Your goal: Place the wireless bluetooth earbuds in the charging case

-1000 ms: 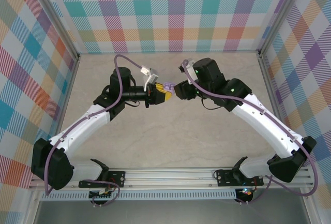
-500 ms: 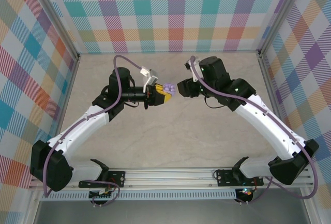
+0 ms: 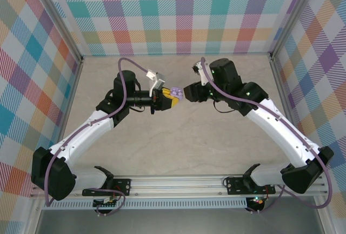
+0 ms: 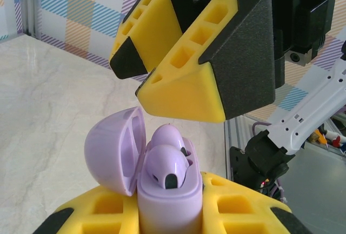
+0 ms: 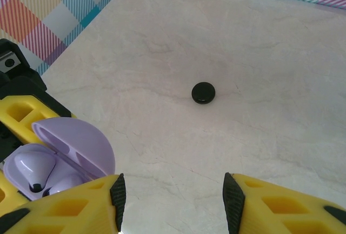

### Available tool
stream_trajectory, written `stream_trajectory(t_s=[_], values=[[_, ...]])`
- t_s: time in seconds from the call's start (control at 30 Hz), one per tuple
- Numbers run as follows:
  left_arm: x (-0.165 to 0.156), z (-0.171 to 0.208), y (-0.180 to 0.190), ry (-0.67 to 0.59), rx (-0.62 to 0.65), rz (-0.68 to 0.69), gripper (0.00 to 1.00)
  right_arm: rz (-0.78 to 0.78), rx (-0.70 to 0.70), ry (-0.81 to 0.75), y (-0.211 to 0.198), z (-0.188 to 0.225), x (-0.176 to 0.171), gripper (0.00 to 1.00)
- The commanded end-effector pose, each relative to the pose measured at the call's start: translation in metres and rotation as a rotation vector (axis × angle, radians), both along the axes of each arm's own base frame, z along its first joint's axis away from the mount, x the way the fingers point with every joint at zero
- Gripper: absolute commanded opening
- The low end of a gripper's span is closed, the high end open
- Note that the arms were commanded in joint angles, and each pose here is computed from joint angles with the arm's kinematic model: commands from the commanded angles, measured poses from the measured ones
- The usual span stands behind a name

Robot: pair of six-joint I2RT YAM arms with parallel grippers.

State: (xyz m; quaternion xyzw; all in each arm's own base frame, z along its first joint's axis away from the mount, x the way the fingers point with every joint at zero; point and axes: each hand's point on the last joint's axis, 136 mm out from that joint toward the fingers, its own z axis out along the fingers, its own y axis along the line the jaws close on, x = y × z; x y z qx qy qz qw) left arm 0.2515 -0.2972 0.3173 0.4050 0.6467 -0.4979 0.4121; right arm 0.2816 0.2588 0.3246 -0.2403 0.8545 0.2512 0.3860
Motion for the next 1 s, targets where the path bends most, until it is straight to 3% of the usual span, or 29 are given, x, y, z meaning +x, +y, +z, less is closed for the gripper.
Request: stream_trajectory(t_s=[0.0, 0.2, 0.57, 0.97], values=[[-0.011, 0.016, -0.003, -0.030, -0.039, -0.046, 0.15, -0.016, 0.045, 0.006, -0.003, 0.003, 0.002, 0.52], [-0.017, 0.022, -0.003, -0.069, -0.056, -0.074, 0.15, -0.023, 0.113, 0.084, -0.010, -0.009, 0.010, 0.52], [-0.031, 0.028, -0.012, -0.105, -0.076, -0.136, 0.15, 0.073, 0.190, 0.200, 0.007, -0.024, 0.012, 0.29], [-0.022, 0.016, -0.019, -0.045, -0.061, -0.119, 0.15, 0.202, 0.258, 0.205, 0.021, -0.011, -0.004, 0.27]])
